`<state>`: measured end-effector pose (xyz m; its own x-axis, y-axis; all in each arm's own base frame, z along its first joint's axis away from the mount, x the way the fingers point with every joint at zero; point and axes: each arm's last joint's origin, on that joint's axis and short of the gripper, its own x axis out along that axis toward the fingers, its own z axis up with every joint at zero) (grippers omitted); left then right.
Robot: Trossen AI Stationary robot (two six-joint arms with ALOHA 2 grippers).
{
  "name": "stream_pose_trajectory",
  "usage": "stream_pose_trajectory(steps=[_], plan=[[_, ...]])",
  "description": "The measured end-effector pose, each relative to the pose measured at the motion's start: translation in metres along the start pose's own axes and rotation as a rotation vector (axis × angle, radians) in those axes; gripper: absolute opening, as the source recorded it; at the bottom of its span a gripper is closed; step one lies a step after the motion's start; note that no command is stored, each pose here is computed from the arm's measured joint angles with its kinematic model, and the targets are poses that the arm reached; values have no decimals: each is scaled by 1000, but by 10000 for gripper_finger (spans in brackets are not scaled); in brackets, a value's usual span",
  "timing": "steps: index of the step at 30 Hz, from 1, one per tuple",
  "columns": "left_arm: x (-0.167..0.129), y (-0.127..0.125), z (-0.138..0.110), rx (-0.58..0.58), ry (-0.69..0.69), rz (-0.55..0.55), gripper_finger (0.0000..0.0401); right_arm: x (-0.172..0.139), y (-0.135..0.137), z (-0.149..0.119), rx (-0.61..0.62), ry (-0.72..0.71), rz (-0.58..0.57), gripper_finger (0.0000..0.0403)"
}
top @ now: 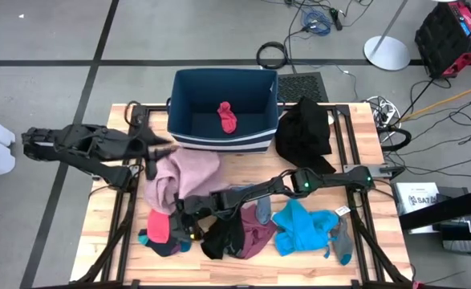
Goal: Sort clothes
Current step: Put the pink sock into the blue laundry organizer
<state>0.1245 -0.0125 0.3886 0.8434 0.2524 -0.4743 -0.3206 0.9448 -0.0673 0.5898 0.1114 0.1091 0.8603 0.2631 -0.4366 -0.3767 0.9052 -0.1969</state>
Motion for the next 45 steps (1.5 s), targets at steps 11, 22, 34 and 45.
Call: stream_pose_trajectory(steps=[11, 22, 34, 45], plan=[[-9, -28, 12, 56, -86, -467, 127, -43, -3, 33, -40, 231, 71, 210], [6, -60, -35, -214, 460, -620, 125, -113, -31, 63, 11, 488, 118, 210], [51, -129, -148, -279, 912, -462, 125, -157, -8, 60, 117, 842, 220, 210], [75, -166, -210, 83, 1003, -354, 125, -148, 11, 66, 110, 780, 214, 210]])
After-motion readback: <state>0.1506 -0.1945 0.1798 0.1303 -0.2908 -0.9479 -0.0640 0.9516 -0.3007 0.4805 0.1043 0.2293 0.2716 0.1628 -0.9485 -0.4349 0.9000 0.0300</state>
